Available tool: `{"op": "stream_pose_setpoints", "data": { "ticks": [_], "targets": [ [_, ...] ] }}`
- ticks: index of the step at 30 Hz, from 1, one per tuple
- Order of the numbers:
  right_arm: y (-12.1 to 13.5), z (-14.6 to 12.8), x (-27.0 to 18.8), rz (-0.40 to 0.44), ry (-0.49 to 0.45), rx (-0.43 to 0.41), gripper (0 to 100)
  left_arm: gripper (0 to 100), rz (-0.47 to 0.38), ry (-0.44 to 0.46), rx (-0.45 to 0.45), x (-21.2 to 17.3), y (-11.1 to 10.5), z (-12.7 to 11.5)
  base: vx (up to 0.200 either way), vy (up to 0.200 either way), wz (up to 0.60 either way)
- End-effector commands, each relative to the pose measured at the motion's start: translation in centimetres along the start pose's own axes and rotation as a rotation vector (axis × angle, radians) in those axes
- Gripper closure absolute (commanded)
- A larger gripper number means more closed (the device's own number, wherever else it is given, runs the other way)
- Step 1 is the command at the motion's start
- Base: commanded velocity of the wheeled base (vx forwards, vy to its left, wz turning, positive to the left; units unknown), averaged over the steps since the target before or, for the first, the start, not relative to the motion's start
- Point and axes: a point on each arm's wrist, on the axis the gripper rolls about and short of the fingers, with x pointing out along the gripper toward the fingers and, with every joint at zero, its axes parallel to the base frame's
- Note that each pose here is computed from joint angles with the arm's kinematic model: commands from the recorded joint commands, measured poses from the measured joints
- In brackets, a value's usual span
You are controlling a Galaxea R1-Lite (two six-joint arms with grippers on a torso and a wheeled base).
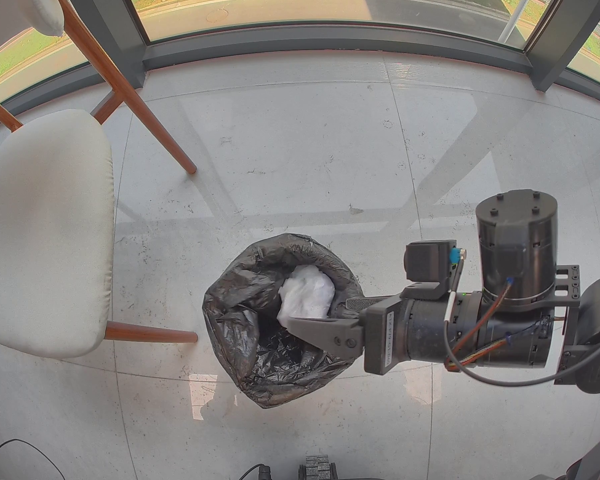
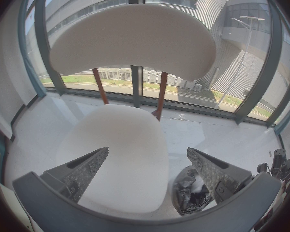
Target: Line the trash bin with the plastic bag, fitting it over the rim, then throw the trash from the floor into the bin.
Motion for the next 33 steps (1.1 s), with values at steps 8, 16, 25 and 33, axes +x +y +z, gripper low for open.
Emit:
{"op": "stream_pose_setpoints", "data": {
  "ticks": [8,16,25,33],
  "targets": [
    [-2.9,1.9,-1.9,-0.145,-0.114,0.082,0,0,0.056,-0.031,-0.025,-4.7,3.1,-5.8,0.0,0.0,0.0],
    [-9.8,2.3,-12.5,-0.475,-0.361,0.201,0,0,0.028,0.004,-0.014,-6.2,4.4,-10.9,0.0,0.0,0.0],
    [-8.7,-6.4,-21.7,-0.663,-0.511,0.096,0,0,-0.08,-0.032,0.021,-8.2,6.0,-16.9,0.0,0.0,0.0],
    [-7.1,-13.8,-23.8,-0.774,-0.602,-0.01,0,0,-0.079,-0.011,0.064,-6.9,6.2,-20.0,0.0,0.0,0.0]
  ]
}}
